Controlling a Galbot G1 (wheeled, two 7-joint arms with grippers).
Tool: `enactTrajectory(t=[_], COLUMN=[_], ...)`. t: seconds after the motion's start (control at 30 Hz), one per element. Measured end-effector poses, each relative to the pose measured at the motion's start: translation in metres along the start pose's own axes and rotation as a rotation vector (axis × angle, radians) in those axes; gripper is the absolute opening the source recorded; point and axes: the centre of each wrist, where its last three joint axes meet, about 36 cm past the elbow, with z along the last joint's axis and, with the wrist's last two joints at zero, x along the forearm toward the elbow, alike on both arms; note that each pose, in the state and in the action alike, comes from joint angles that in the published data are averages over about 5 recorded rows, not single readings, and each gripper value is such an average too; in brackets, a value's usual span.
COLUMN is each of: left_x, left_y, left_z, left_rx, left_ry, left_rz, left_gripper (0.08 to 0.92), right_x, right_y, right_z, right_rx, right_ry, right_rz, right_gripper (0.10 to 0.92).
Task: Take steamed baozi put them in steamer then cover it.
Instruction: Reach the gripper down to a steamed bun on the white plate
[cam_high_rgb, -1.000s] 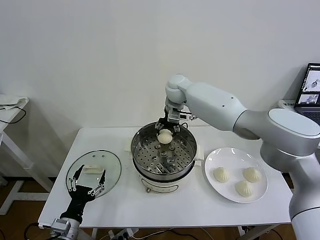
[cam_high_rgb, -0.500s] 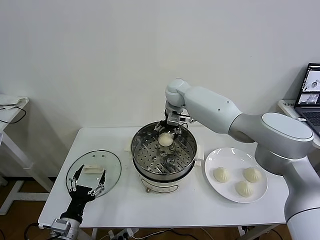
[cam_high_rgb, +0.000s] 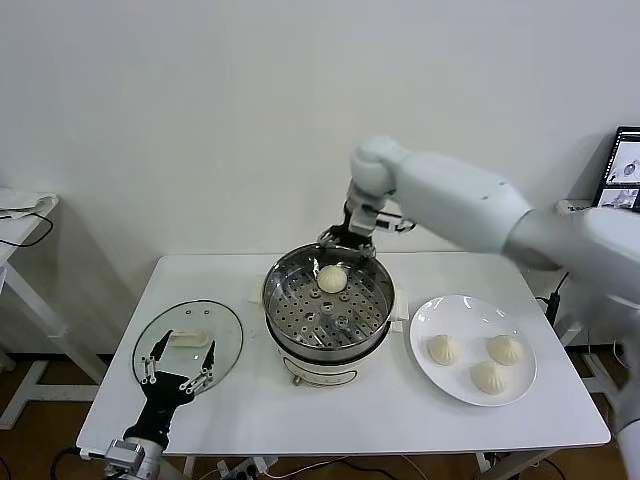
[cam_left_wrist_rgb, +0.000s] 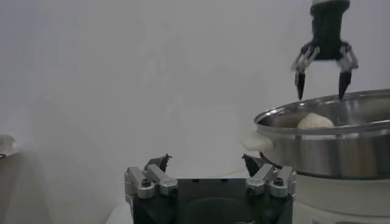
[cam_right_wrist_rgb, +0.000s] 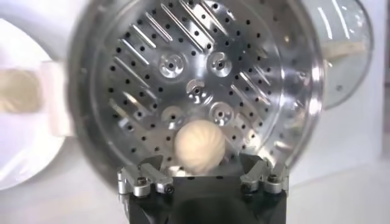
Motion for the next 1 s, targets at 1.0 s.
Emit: enactTrajectory(t=[1.0], left_x=[0.003], left_y=[-0.009], left_z=[-0.003], left_rx=[-0.008], left_ry=[-0.016], left_rz=[0.017], left_gripper=[0.823], right_x=[-0.084], right_y=[0.231], right_z=[0.006], right_rx=[-0.959], right_ry=[0.011], right_rz=[-0.072], right_gripper=[0.823])
